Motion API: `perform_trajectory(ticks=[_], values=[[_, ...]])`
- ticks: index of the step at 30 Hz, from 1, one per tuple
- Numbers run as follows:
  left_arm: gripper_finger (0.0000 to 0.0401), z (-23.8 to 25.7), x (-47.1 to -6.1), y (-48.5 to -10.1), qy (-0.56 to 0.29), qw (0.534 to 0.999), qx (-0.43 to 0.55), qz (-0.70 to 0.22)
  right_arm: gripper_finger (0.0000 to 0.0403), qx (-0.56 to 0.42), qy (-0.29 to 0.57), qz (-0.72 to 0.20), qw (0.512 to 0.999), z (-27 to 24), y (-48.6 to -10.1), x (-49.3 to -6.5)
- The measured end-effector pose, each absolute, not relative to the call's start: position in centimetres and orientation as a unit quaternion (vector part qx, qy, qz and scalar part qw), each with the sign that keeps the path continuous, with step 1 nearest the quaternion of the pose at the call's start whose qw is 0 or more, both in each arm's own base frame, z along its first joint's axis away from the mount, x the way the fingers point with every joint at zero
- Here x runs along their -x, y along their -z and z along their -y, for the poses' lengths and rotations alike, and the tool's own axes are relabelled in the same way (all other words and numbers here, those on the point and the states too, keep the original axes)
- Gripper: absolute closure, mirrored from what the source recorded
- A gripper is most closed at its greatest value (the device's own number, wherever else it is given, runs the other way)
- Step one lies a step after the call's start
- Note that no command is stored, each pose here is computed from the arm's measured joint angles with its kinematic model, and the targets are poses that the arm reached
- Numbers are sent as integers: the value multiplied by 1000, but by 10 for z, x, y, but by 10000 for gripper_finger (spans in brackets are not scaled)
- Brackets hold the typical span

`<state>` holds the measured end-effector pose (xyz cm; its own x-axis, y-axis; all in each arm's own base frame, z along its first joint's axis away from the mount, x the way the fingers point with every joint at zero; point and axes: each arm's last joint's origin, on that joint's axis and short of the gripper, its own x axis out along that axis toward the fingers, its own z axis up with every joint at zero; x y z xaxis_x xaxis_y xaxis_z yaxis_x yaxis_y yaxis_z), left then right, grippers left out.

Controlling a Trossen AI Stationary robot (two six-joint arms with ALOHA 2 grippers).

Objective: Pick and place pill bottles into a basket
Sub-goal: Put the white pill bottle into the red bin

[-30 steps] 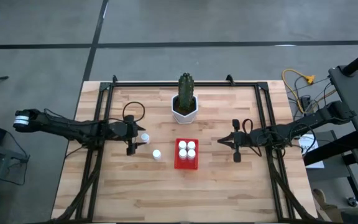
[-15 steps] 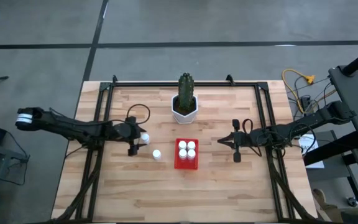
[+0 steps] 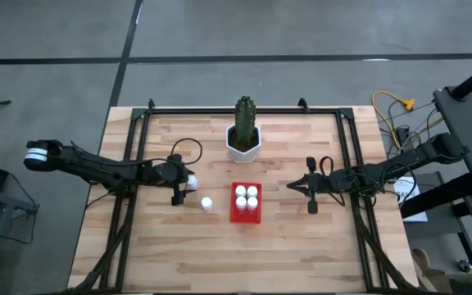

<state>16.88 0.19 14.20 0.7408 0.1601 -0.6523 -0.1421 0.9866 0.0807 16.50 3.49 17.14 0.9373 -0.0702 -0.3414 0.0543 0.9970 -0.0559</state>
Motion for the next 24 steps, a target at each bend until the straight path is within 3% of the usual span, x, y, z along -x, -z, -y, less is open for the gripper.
perform_trajectory(ticks=[13, 24], values=[[99, -2, -171, -148, -80, 935, -11, -345, 394, 22, 32, -174, 984, -35, -171, -165], [99, -5, -181, -184, -63, 924, 3, -377, 394, 22, 32, -174, 984, -35, -171, -165]])
